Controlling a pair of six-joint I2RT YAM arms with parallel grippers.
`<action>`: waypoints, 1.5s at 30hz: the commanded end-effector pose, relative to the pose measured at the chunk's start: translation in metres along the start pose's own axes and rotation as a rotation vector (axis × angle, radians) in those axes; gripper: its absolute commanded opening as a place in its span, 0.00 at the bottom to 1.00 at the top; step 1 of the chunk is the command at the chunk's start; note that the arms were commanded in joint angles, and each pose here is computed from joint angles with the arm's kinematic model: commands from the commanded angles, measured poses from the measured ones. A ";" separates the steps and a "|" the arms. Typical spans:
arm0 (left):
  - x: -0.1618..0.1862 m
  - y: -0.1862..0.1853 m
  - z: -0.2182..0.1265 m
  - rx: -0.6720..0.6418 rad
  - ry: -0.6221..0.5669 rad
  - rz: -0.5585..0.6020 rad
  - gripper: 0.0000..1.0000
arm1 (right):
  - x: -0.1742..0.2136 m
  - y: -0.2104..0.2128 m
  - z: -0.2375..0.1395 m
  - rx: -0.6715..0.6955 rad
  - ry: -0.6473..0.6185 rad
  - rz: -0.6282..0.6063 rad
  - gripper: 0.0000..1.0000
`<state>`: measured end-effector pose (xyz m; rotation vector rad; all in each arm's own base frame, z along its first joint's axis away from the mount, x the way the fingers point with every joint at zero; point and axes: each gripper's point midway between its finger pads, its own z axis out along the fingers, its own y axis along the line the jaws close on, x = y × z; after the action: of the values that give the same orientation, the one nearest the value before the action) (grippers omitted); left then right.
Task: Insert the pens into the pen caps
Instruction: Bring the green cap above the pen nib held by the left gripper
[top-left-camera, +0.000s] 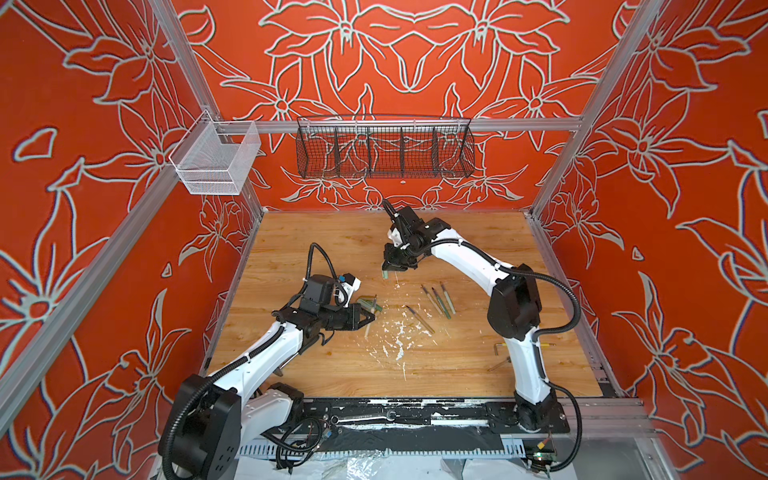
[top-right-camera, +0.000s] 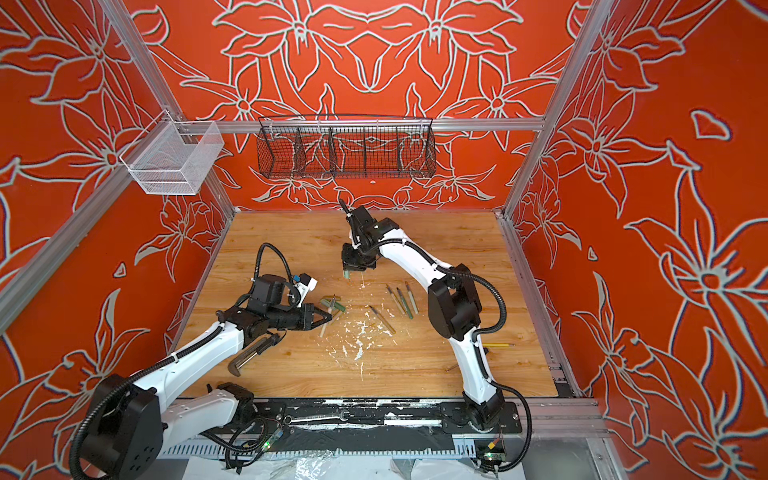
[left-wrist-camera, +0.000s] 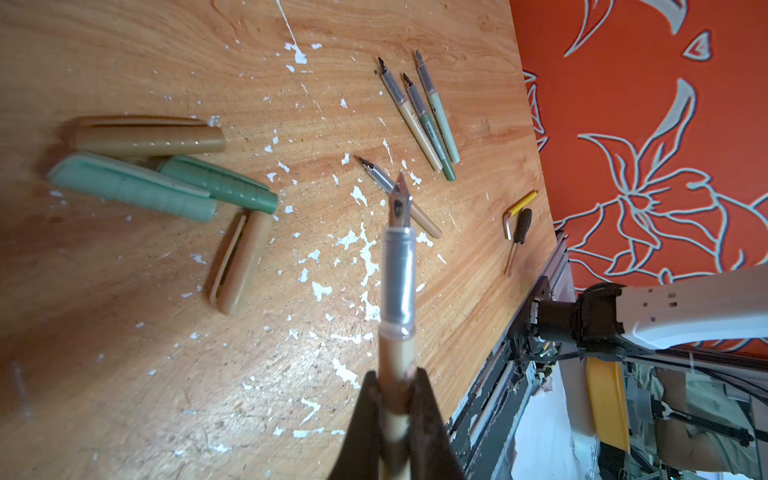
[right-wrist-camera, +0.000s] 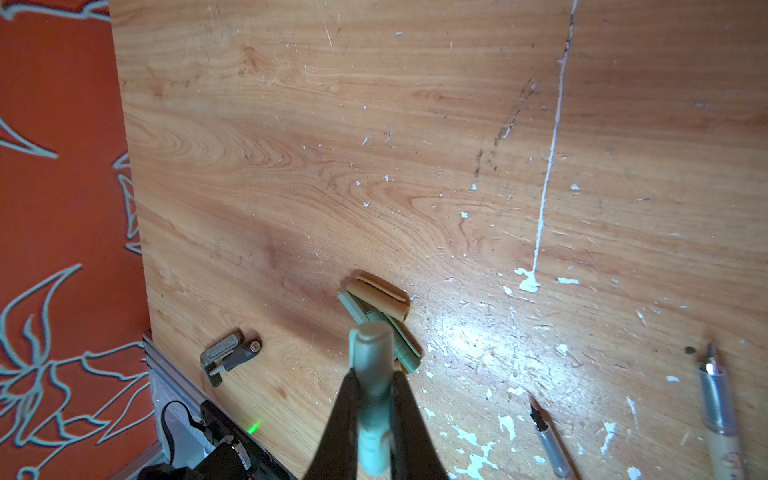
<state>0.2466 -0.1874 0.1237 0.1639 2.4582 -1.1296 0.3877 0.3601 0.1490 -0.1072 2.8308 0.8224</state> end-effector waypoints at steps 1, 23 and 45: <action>-0.014 0.003 0.002 -0.025 -0.063 0.028 0.00 | -0.004 0.015 -0.016 -0.059 -0.065 0.055 0.10; -0.014 0.014 0.013 -0.032 -0.069 0.019 0.00 | 0.004 0.034 0.009 -0.122 -0.113 0.162 0.10; -0.018 0.018 0.008 -0.066 -0.101 0.017 0.00 | 0.013 0.044 0.014 -0.106 -0.089 0.080 0.10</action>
<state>0.2699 -0.1801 0.1096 0.0967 2.4213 -1.0259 0.3698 0.4008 0.1608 0.0420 2.7188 1.0028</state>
